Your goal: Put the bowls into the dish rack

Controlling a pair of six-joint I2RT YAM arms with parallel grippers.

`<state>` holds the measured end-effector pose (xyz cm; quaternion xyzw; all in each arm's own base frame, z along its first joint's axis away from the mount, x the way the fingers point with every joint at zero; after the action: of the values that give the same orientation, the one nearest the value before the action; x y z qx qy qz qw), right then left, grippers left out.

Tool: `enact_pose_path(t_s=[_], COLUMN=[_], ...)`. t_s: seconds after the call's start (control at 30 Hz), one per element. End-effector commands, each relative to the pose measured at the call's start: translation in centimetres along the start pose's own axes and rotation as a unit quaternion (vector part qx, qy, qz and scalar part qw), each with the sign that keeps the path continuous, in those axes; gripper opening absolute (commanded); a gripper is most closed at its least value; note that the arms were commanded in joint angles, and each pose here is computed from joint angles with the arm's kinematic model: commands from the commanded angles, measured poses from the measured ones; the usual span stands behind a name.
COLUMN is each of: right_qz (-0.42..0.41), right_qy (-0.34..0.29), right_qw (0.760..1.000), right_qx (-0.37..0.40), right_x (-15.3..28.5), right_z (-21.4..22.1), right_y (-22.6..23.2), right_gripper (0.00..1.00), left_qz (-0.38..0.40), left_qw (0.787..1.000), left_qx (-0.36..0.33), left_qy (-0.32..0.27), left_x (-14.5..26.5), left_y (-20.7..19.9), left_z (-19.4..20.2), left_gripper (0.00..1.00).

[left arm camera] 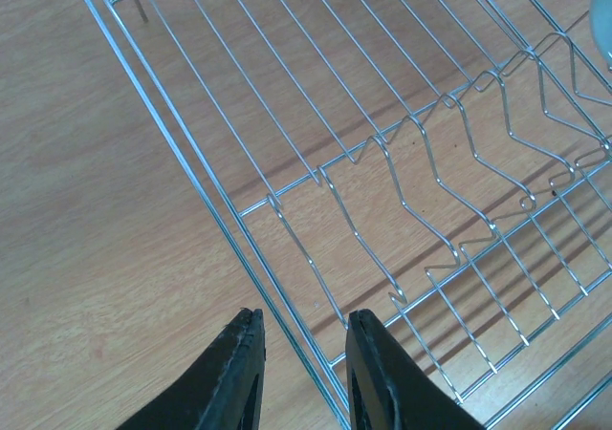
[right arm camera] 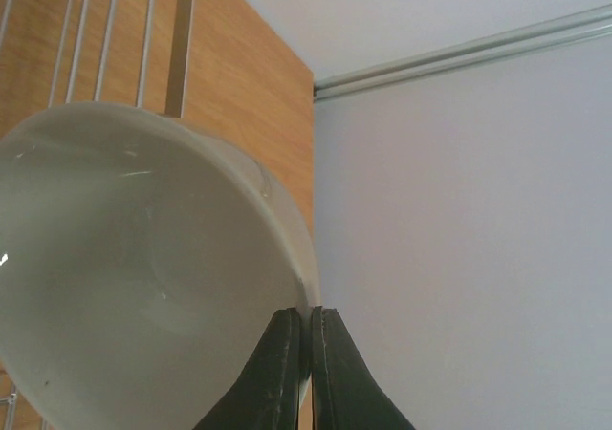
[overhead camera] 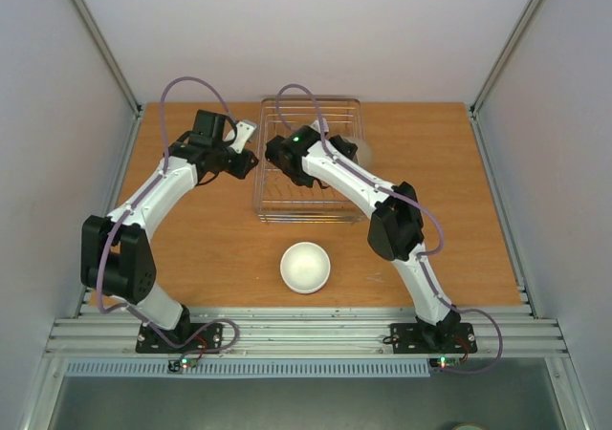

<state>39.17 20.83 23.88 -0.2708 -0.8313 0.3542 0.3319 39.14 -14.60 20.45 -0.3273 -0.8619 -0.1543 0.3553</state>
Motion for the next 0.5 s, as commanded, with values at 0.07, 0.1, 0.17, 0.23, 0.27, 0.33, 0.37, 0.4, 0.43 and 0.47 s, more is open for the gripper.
enact_pose_path(t_s=[0.07, 0.1, 0.17, 0.23, 0.27, 0.33, 0.37, 0.4, 0.43, 0.47], right_qz=[0.063, 0.063, 0.059, 0.043, 0.031, 0.007, -0.012, -0.044, -0.084, -0.14], right_qy=[-0.007, -0.006, -0.004, 0.002, 0.007, 0.006, 0.005, -0.002, -0.006, -0.005], right_qw=[0.994, 0.994, 0.995, 0.997, 0.999, 1.0, 1.0, 0.999, 0.996, 0.988], right_qx=[0.092, 0.092, 0.084, 0.058, 0.038, 0.008, -0.001, -0.022, -0.038, -0.057], right_x=[-0.2, -0.3, -0.2, 0.3, 0.6, 1.5, 1.9, 2.5, 3.1, 3.8], right_z=[0.6, 0.6, 0.7, 0.7, 0.7, 0.5, 0.4, 0.1, -0.1, 0.0], right_y=[-3.3, -3.2, -3.4, -4.2, -4.9, -6.2, -6.6, -6.7, -6.8, -6.6], right_gripper=[0.01, 0.01, 0.01, 0.01, 0.01, 0.01, 0.01, 0.01, 0.01, 0.01], left_qz=[0.015, 0.015, 0.013, 0.012, 0.012, 0.015, 0.019, 0.024, 0.03, 0.038], left_qw=[1.0, 1.0, 1.0, 1.0, 1.0, 0.999, 0.999, 0.999, 0.999, 0.998], left_qx=[0.005, 0.005, 0.005, 0.005, 0.004, 0.007, 0.01, 0.013, 0.017, 0.021], left_qy=[-0.023, -0.023, -0.023, -0.023, -0.025, -0.027, -0.027, -0.029, -0.032, -0.035], left_x=[0.9, 0.8, 0.9, 1.0, 1.1, 1.0, 0.8, 0.8, 0.6, 0.4], left_y=[-0.4, -0.4, -0.4, -0.4, -0.4, -0.5, -0.5, -0.6, -0.8, -1.1], left_z=[-1.2, -1.2, -1.2, -1.3, -1.3, -1.4, -1.4, -1.4, -1.4, -1.4], left_gripper=[0.25, 0.25, 0.25, 0.25, 0.25, 0.25, 0.25, 0.26, 0.26, 0.27])
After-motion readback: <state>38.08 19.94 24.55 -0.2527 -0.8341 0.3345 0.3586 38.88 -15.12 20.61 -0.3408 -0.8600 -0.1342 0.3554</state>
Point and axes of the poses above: each gripper's point midway between its finger pads, its own x axis back along the fingers, its own y axis along the line the jaws close on, z = x × y, the point moved 3 cm from there along x, back along the fingers, and after that the axes turned 13 degrees about -x, right-handed, at the moved point
